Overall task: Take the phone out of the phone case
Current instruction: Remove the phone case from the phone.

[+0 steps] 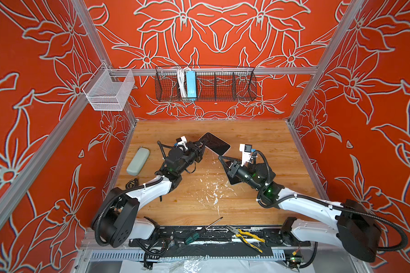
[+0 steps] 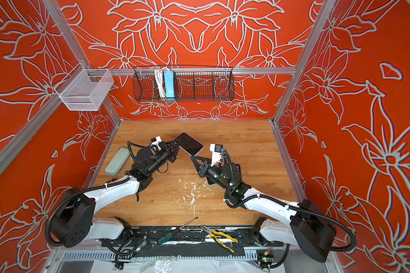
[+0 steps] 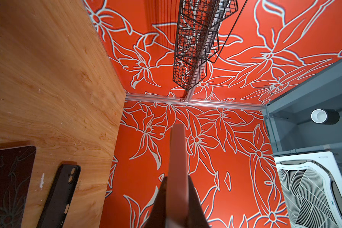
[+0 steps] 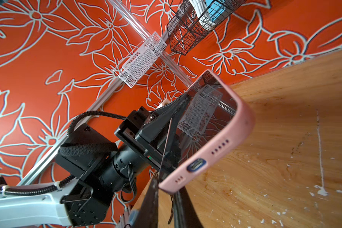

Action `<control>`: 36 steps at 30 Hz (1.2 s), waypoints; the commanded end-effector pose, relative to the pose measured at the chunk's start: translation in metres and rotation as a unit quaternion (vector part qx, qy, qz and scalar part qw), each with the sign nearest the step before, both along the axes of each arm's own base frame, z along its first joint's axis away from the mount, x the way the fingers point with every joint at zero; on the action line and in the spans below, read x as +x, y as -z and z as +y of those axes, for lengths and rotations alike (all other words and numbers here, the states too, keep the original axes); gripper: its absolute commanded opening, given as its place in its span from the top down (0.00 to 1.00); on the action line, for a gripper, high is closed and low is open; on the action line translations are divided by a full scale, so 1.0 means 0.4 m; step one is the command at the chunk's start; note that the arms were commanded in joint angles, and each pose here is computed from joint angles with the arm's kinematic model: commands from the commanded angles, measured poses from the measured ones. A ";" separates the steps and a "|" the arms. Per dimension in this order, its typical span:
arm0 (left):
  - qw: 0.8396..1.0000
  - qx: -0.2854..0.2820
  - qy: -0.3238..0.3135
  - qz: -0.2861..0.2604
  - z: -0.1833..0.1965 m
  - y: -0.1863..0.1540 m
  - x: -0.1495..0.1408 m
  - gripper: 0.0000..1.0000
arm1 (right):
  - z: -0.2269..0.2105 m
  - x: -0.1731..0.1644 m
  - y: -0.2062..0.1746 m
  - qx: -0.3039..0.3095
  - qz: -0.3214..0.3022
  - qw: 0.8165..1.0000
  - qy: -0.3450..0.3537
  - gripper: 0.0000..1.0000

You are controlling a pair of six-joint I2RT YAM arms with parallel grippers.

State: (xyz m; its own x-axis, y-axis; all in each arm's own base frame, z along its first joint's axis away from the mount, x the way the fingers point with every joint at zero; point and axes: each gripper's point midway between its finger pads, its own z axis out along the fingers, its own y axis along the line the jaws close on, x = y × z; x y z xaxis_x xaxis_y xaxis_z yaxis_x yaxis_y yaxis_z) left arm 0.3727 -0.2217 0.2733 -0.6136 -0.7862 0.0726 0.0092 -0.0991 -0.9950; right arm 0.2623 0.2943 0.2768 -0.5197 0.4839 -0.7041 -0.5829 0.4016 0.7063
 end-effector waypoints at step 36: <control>0.995 -0.029 0.036 -0.092 -0.044 -0.171 -0.050 1.00 | -0.007 0.003 0.100 -0.111 -0.027 0.993 0.032 0.87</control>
State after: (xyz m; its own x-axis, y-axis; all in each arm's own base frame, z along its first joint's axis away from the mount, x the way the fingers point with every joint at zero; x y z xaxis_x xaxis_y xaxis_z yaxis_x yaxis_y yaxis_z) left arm 0.3631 -0.2431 0.2959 -0.6683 -0.7412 0.0636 0.0403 -0.1215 -0.9918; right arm 0.2655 0.2950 0.2315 -0.4623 0.3162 -0.8285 -0.5858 0.5925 0.5530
